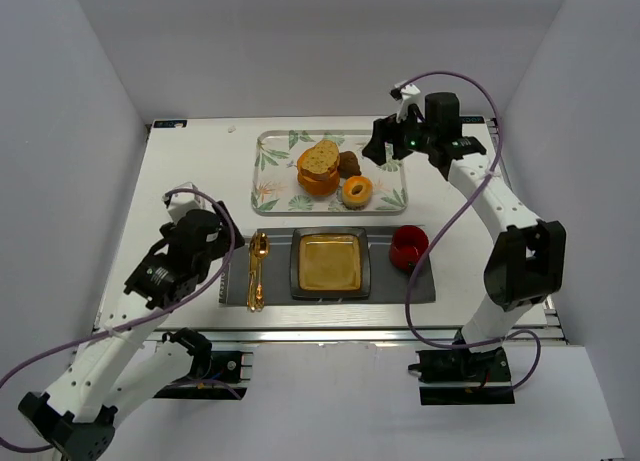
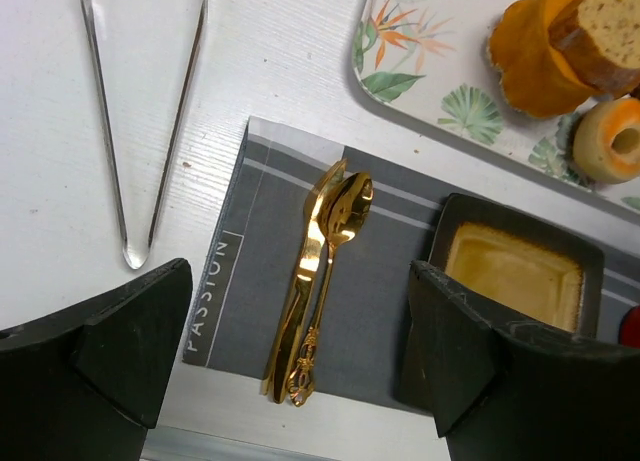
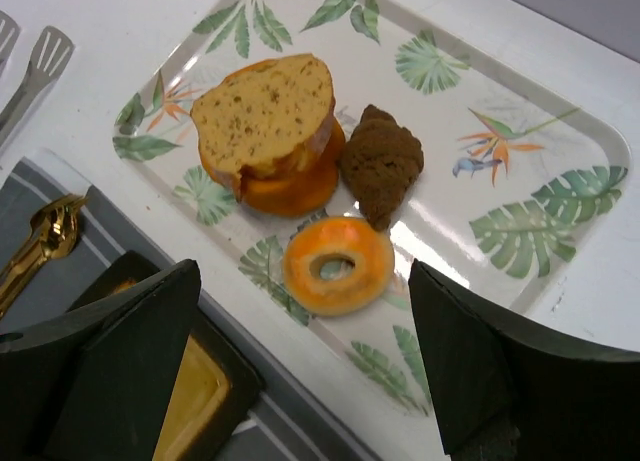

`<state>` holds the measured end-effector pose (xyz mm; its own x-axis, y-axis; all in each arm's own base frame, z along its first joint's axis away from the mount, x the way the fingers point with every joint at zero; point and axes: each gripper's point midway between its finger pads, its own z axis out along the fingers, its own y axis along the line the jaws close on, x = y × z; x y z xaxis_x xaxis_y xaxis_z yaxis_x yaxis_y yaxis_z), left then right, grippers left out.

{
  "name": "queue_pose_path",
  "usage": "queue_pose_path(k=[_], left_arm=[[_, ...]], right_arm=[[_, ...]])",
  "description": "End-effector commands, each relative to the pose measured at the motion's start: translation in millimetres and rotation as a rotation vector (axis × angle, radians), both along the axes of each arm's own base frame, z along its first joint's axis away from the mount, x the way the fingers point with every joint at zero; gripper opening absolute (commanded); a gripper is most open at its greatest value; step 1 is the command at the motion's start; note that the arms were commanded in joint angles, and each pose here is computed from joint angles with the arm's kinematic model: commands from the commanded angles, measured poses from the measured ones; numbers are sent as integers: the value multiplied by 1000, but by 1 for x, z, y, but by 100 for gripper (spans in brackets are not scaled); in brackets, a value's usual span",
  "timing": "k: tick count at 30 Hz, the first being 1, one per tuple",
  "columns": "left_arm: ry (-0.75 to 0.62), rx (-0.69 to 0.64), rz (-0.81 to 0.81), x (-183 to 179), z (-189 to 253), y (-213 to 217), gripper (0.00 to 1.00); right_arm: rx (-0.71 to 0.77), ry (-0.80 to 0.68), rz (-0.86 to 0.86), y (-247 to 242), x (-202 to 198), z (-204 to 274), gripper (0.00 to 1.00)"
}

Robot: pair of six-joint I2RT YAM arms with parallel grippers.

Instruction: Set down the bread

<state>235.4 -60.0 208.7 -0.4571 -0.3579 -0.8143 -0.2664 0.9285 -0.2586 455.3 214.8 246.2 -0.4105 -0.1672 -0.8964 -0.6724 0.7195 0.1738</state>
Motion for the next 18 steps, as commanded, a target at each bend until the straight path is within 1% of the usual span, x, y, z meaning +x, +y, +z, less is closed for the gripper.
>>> queue_pose_path(k=[1,2,3,4,5,6,7,8,9,10,11,12,13,14,15,16,17,18], left_arm=[[5,33,-7,7,10,-2,98],[19,42,-8,11,7,-4,96],[24,50,-13,13,6,-5,92],[23,46,2,16,7,-2,88],[24,35,-2,19,7,-3,71],[29,38,-1,22,5,-1,56],[34,36,37,25,4,11,43],[37,32,51,28,0,16,31],[51,29,36,29,-4,20,12],[55,22,98,31,-5,40,8],[60,17,101,34,-11,47,8],[84,17,84,34,-17,51,19],[130,21,137,35,-29,68,36],[168,24,141,36,-39,73,58],[219,35,138,34,-53,77,75],[301,30,148,35,-74,82,92],[337,33,139,35,-82,82,94],[351,37,150,37,-89,90,96]], right_arm=[[-14,-98,-6,-14,-6,13,89],[15,-138,153,-5,-28,17,89],[43,-159,224,-17,-35,21,89],[89,-179,326,-17,-50,26,89],[164,-198,461,-12,-74,32,89],[181,-192,468,-15,-76,33,88],[181,-188,479,-15,-79,32,84],[186,-176,495,-14,-83,30,65],[195,-150,505,-13,-88,24,48],[199,-133,506,-13,-90,20,35],[207,-119,516,-12,-94,18,25],[212,-83,516,-13,-98,11,28],[209,-75,518,-13,-101,8,36],[204,-67,518,-13,-103,5,65],[198,-60,524,-12,-107,2,83],[187,-53,531,-13,-114,-5,89],[180,-49,525,-13,-116,-9,89],[176,-42,517,-14,-118,-13,89]])
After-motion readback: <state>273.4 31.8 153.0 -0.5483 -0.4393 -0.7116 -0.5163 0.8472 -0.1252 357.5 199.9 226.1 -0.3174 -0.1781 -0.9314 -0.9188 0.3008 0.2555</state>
